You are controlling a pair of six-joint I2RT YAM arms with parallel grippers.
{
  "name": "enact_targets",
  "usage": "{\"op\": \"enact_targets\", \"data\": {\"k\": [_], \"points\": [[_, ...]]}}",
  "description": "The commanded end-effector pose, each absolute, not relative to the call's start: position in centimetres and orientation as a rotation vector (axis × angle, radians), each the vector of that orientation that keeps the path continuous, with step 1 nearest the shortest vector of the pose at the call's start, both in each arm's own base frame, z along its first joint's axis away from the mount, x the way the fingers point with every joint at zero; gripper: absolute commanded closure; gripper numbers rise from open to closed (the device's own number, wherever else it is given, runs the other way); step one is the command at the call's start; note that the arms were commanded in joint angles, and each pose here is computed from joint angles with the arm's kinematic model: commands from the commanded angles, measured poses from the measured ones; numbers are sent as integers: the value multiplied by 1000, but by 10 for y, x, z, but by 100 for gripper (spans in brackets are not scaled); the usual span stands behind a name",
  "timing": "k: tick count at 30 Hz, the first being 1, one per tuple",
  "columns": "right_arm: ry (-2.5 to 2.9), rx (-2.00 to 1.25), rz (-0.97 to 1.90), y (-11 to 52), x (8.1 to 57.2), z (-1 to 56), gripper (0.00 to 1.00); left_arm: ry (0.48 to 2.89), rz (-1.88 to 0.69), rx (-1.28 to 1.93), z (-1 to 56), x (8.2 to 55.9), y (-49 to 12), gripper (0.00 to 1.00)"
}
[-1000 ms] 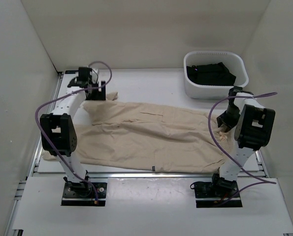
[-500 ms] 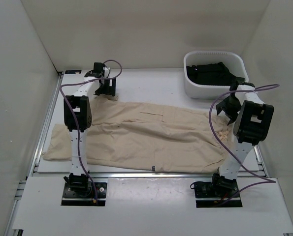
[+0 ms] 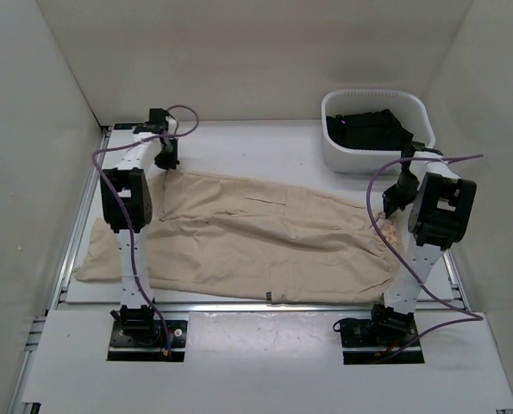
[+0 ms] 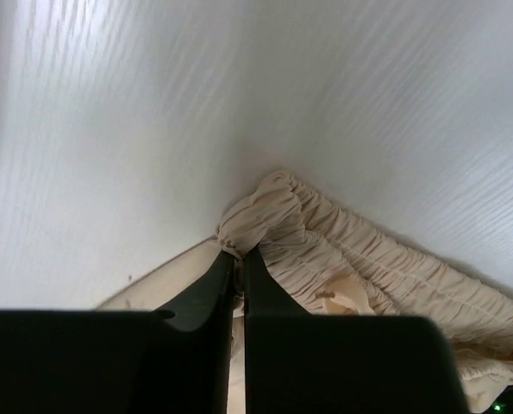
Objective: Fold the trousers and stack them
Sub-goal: Flatten the trousers out
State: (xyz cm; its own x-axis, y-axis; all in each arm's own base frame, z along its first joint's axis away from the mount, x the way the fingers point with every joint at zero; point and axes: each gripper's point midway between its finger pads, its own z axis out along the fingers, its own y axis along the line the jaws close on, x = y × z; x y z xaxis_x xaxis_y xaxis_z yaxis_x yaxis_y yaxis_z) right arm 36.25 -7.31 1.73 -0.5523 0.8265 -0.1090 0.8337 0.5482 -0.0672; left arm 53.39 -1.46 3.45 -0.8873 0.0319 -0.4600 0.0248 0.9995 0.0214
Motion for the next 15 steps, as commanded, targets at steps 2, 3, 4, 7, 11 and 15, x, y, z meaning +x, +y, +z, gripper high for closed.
{"op": "enact_targets", "data": {"k": [2,3,4,7,11,15], "points": [[2675,1333,-110,-70,361,48,100,2322,209,-235,201,538,103,84],[2631,1300,-106,-72,359,65,100,2311,234,-269,208,529,117,84],[2610,1275,-96,-72,359,73,100,2296,246,-295,217,520,128,82],[2553,1195,-72,-72,351,99,100,2293,280,-375,229,477,155,75],[2562,1081,33,-49,343,112,100,2413,287,-400,199,413,143,68],[2597,1024,69,-36,332,113,100,2544,312,-460,165,334,136,61]]}}
